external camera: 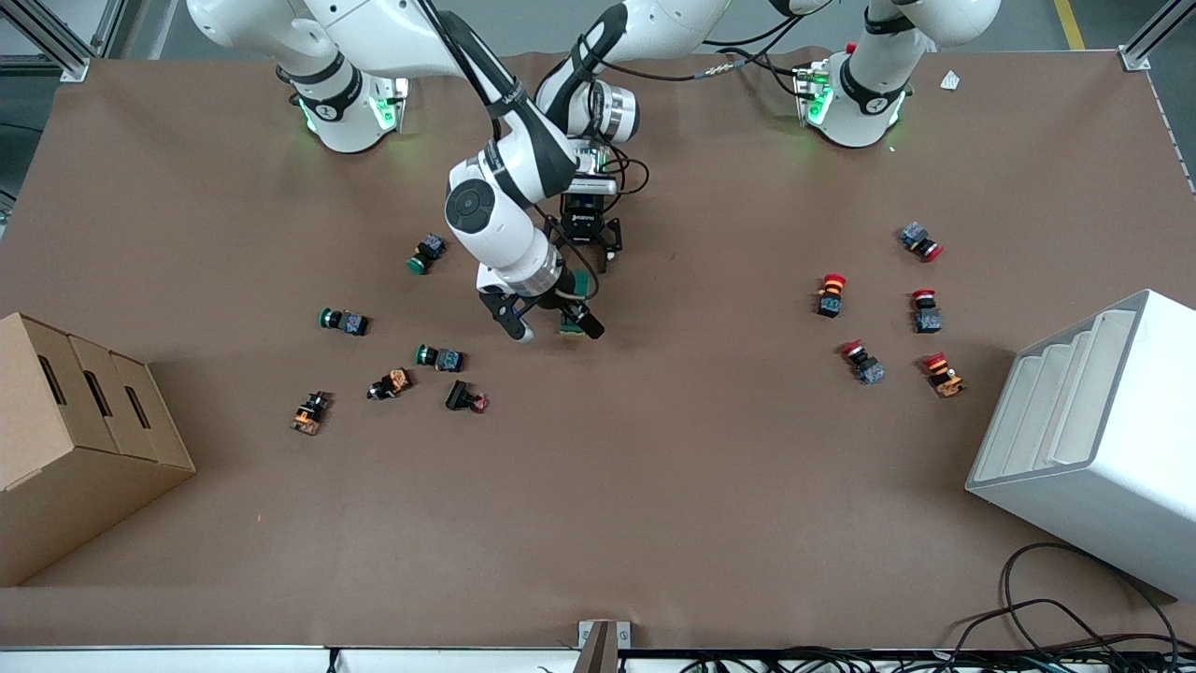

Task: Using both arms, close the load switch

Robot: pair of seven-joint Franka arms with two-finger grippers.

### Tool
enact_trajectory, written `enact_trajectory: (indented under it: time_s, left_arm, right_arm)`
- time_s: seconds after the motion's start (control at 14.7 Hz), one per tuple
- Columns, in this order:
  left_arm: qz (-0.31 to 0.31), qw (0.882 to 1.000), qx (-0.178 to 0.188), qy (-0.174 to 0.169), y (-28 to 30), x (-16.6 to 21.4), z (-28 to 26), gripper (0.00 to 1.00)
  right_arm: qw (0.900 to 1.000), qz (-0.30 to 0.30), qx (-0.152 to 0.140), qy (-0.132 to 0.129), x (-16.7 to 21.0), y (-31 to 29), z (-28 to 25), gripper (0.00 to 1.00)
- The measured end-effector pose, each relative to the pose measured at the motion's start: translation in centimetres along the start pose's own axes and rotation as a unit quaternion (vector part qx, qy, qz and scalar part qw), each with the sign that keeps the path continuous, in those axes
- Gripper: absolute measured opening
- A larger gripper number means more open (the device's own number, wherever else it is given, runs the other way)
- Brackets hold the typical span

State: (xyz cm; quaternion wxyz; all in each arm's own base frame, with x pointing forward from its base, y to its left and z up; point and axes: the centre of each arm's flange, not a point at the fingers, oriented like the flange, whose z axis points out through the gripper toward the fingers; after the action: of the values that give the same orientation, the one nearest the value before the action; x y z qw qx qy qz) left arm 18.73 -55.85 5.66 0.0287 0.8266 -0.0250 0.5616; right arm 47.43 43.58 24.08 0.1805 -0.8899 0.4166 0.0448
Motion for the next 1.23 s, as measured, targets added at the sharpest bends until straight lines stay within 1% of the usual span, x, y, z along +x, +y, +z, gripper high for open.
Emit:
enact_trajectory:
  time_s: [0.61,0.95,1.09,1.23]
  left_arm:
    - [0.002,1.000,0.000,0.000,0.0,0.0,0.1,1.00]
    - [0.006,1.000,0.000,0.000,0.0,0.0,0.1,1.00]
    - [0.005,1.000,0.001,0.001,0.0,0.1,0.1,1.00]
    - [0.002,1.000,0.005,-0.001,0.1,0.2,0.2,1.00]
  right_arm:
    - [1.000,0.000,0.002,0.005,1.6,-1.5,2.4,1.00]
    - [1.000,-0.012,0.005,0.006,2.6,-1.9,2.2,1.00]
    - [1.000,-0.025,0.000,0.009,4.7,-1.9,1.8,1.00]
    - [0.999,-0.048,-0.022,0.008,8.7,-1.7,0.8,1.00]
